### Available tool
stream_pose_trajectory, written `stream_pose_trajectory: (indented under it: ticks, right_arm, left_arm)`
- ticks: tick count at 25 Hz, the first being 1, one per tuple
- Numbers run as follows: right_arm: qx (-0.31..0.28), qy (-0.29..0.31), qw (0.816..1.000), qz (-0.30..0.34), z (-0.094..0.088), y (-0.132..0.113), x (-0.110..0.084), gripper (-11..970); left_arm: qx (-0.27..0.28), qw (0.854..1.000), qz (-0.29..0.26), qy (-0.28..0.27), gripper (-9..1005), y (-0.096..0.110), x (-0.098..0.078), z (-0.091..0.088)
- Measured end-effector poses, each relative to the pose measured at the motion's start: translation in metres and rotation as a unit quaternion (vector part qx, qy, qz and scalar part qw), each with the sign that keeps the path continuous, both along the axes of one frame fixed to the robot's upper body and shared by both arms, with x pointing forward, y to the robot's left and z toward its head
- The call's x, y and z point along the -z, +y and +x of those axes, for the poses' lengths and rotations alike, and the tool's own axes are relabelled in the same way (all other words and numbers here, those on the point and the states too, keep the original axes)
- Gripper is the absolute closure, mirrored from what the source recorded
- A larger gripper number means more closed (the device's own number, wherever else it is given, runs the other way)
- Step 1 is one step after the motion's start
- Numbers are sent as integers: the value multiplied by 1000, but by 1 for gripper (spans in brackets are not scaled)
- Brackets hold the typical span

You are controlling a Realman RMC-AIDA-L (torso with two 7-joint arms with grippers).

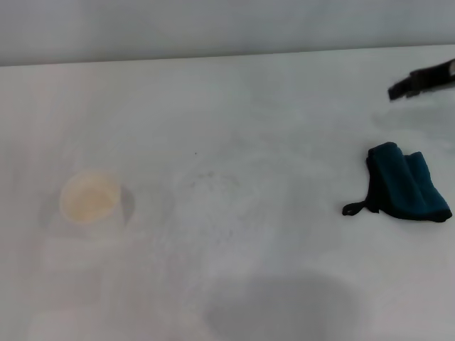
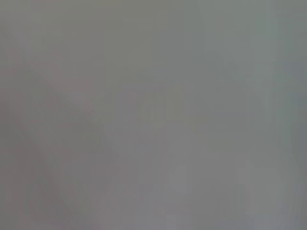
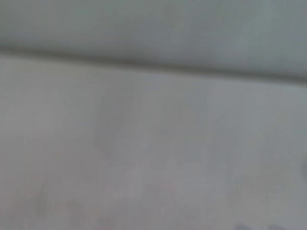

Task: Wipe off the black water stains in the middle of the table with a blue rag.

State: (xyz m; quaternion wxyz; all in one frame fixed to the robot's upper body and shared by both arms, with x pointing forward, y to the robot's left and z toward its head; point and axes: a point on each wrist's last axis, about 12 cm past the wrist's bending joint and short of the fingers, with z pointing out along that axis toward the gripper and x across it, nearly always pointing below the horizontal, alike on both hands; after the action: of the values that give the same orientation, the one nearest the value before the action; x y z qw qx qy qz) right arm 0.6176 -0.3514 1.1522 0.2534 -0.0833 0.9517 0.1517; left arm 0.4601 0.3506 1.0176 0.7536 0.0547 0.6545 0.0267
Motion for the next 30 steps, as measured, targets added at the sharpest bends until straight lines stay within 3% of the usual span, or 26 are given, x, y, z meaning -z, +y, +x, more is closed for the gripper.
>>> stream_pose_trajectory:
  ticks: [6,10,18,22,30]
  right_arm:
    - [45,-92,994,45,-1,-36,6,616]
    - [63,-186,977,76,-8,-56,12,616]
    - [156,-361,910,129,-48,-92,42,615]
    - [172,-404,893,100,-63,-93,58,615]
    - [158,-486,860,-1,-84,-61,91,616]
  left_arm:
    - [-1,1000,-2,-4,116,-1,-2,3]
    - [-19,1000,-13,-9,116,1,-2,5]
    - [-16,1000,-23,-6,117,-6,-4,17]
    - [-14,1000,-23,-4,117,-7,-5,22]
    - [-18,1000,-17,-2,116,-4,-4,21]
